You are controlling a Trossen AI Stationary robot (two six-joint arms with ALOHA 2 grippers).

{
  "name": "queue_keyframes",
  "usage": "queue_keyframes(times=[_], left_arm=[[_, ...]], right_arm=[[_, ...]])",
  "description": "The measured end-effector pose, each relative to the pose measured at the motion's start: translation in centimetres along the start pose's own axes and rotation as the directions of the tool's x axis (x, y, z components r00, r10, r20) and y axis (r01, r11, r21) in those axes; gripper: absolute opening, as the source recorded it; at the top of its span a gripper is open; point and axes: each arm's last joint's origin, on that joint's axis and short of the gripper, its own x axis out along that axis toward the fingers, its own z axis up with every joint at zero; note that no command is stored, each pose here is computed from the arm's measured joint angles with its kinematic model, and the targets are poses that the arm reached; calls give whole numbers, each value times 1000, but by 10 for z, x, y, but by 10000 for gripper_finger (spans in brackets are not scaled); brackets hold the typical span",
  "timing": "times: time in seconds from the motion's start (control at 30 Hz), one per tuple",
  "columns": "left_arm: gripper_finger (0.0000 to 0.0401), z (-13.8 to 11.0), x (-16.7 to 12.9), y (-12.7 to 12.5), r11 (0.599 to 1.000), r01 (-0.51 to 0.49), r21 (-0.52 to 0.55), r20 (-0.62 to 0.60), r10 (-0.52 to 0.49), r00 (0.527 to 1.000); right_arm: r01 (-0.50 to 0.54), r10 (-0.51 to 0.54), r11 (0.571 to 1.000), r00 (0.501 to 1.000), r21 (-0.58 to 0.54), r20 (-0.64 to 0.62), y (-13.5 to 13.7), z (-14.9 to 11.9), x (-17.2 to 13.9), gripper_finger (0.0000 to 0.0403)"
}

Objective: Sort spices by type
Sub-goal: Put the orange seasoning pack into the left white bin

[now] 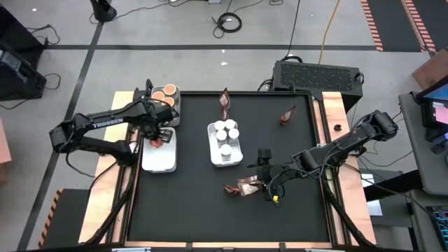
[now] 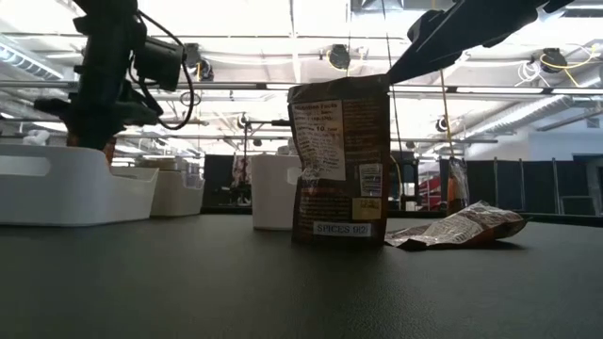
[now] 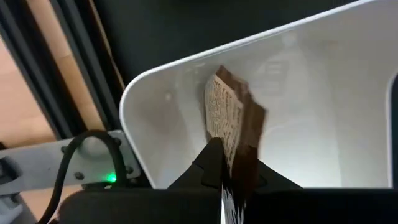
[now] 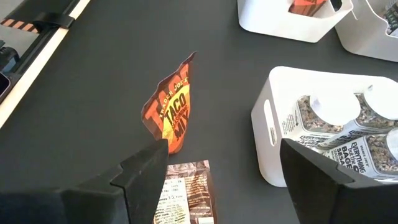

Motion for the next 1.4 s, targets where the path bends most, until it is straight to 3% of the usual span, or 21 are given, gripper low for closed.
queue_keyframes(times=[0.27, 0.5, 0.8, 1.0, 1.1, 1.17, 1.3, 1.4], left_arm=[[50, 1, 0, -1, 1000, 10, 17, 9, -10, 1000], [128, 5, -12, -4, 998, 45, 51, 38, -47, 998], [237, 10, -64, -8, 988, 133, 77, 92, -139, 986], [271, 5, -110, -17, 955, 278, 106, 149, -292, 945], [274, -1, -131, -29, 910, 376, 174, 209, -407, 889], [274, -7, -141, -43, 860, 455, 233, 238, -504, 830], [274, -32, -155, -78, 697, 582, 419, 209, -698, 685], [274, -57, -158, -112, 551, 597, 583, 132, -789, 600]], right_arm=[[0, 0, 1000, 1000, 0, 0, 0, 0, 0, 265], [0, 0, 1000, 1000, 2, 1, 0, 0, 0, 265], [-1, 1, 1000, 1000, 5, 2, 0, 0, 0, 265], [-1, 1, 1000, 1000, 7, 8, 0, 1, 0, 265], [-2, 2, 1000, 1000, 8, 13, 0, 1, 0, 265], [-2, 2, 1000, 1000, 8, 13, 0, 1, 0, 265], [-2, 2, 1000, 1000, 8, 13, 0, 1, 0, 265], [-2, 1, 1000, 1000, 8, 12, 0, 1, 0, 265]])
